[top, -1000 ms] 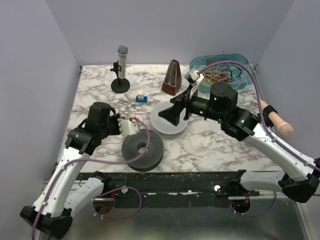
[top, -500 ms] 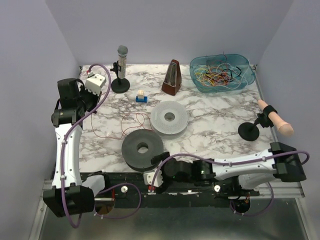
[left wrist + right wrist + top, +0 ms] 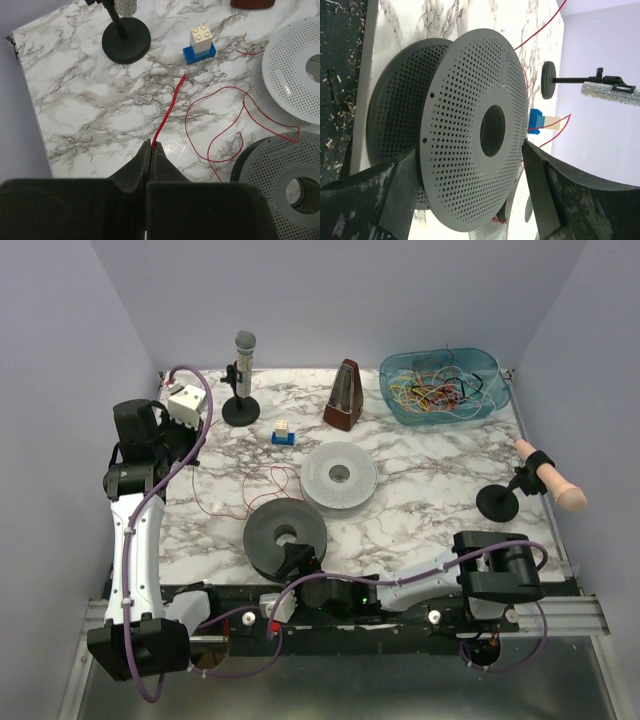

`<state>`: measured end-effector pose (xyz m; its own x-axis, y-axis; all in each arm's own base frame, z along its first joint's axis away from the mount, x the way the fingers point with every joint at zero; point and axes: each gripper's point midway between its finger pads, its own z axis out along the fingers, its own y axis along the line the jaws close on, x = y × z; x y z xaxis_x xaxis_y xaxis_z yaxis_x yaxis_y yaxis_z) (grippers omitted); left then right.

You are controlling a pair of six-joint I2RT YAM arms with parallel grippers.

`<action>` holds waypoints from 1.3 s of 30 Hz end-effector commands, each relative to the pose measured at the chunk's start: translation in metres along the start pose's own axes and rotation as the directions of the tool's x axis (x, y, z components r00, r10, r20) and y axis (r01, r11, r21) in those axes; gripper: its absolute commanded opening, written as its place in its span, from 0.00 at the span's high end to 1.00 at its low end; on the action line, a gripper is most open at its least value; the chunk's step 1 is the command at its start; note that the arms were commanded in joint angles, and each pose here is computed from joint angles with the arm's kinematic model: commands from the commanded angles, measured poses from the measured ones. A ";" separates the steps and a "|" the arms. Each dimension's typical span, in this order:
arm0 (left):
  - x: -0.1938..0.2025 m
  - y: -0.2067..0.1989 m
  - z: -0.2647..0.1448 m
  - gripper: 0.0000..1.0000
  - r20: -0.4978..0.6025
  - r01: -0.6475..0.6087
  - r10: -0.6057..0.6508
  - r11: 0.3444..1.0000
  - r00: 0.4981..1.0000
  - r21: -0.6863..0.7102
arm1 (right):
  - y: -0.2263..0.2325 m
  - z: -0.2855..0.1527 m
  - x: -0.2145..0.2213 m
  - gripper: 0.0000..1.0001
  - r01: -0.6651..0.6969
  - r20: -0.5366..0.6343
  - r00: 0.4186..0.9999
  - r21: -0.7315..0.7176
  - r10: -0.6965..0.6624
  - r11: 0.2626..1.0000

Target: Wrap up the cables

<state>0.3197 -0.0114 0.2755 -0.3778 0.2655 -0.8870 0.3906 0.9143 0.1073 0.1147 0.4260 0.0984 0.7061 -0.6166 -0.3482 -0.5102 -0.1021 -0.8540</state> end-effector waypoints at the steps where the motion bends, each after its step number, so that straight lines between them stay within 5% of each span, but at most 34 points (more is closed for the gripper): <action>1: -0.025 -0.005 -0.004 1.00 0.070 -0.002 -0.001 0.999 0.998 0.048 | -0.008 0.010 -0.001 0.24 0.058 -0.024 0.998 0.093 -0.056 0.994; 7: -0.030 -0.006 -0.007 1.00 0.077 -0.009 0.005 0.998 0.997 0.056 | -0.006 0.011 0.001 0.69 0.027 -0.028 0.999 0.102 -0.025 0.994; 10: -0.032 -0.011 -0.009 1.00 0.081 -0.015 0.008 0.996 0.997 0.084 | -0.031 0.003 -0.012 0.99 -0.065 -0.002 0.998 0.137 0.065 0.989; 13: -0.036 -0.020 -0.013 1.00 0.094 -0.038 0.026 0.991 0.995 0.128 | -0.060 -0.014 -0.032 0.99 -0.232 0.075 0.971 0.109 0.225 0.967; 18: -0.055 -0.032 -0.025 1.00 0.145 -0.119 0.091 0.973 0.985 0.196 | -0.093 -0.041 -0.043 0.99 -0.553 0.161 0.801 -0.173 0.577 0.815; 22: -0.076 -0.036 -0.033 1.00 0.198 -0.179 0.137 0.960 0.971 0.213 | -0.098 -0.059 -0.028 0.99 -0.645 0.132 0.666 -0.391 0.734 0.656; 26: -0.082 -0.057 -0.044 1.00 0.207 -0.249 0.194 0.926 0.959 0.283 | -0.099 -0.061 0.008 0.99 -0.697 0.098 0.621 -0.386 0.778 0.604; 33: 0.015 -0.162 -0.050 1.00 0.045 -0.334 0.382 0.738 0.923 0.587 | -0.116 -0.064 0.040 0.99 -0.708 0.193 0.523 -0.444 0.830 0.549; 39: 0.071 -0.200 -0.037 1.00 -0.088 -0.259 0.410 0.712 0.908 0.653 | -0.114 -0.062 0.052 0.99 -0.675 0.220 0.549 -0.452 0.806 0.584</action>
<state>0.1965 -0.1616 0.2399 -0.1780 0.5871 -0.7897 0.9316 0.3590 0.0569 0.1926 0.3509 0.1866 0.0219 -0.3235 -0.9460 -0.9918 0.1124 -0.0614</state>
